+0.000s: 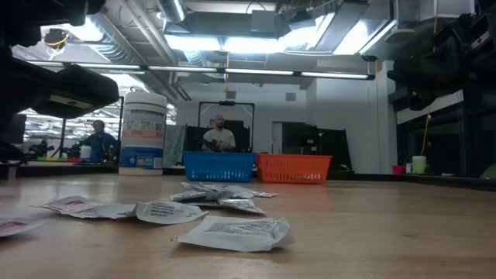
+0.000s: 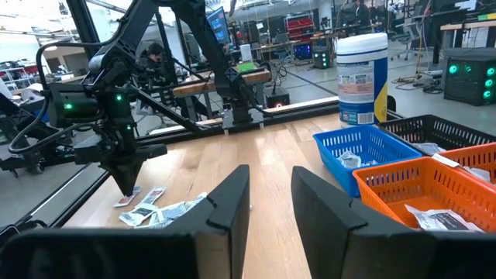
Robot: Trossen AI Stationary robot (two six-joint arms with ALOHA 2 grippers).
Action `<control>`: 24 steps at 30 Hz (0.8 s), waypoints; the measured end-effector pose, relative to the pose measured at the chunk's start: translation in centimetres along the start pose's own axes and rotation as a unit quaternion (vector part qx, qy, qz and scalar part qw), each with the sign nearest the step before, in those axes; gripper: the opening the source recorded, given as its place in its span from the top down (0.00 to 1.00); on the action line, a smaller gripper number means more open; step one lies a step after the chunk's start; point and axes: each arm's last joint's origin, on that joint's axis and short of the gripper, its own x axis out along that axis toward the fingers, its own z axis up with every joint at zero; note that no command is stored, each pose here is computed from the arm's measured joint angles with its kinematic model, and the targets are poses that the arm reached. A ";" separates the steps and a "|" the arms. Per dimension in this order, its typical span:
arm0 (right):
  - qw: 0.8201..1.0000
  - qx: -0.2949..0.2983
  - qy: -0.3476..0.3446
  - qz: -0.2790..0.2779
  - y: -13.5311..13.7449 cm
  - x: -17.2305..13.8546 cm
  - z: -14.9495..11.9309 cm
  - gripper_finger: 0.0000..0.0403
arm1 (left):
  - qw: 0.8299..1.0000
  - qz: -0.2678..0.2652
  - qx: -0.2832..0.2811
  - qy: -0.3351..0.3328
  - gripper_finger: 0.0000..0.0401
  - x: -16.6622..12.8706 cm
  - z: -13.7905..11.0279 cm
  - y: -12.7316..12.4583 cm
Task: Pick & Place First Aid Supplies
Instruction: Put the ointment pack into the blue bin
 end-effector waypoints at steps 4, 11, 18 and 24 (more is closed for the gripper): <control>1.000 0.000 0.000 0.000 0.0 0.0 0.0 0.75 | 1.000 -0.001 -0.010 -0.001 0.99 0.0 0.0 0.0; 1.000 0.000 0.000 0.000 0.0 0.0 0.0 0.75 | 0.998 -0.036 -0.037 -0.027 1.00 -1.7 0.6 0.2; 1.000 0.000 0.000 0.000 0.0 0.0 0.0 0.75 | 0.995 -0.061 -0.041 -0.073 1.00 -4.9 1.5 1.0; 1.000 0.000 0.000 0.000 0.0 0.0 0.0 0.75 | 0.991 -0.058 -0.062 -0.107 1.00 -7.0 2.3 2.9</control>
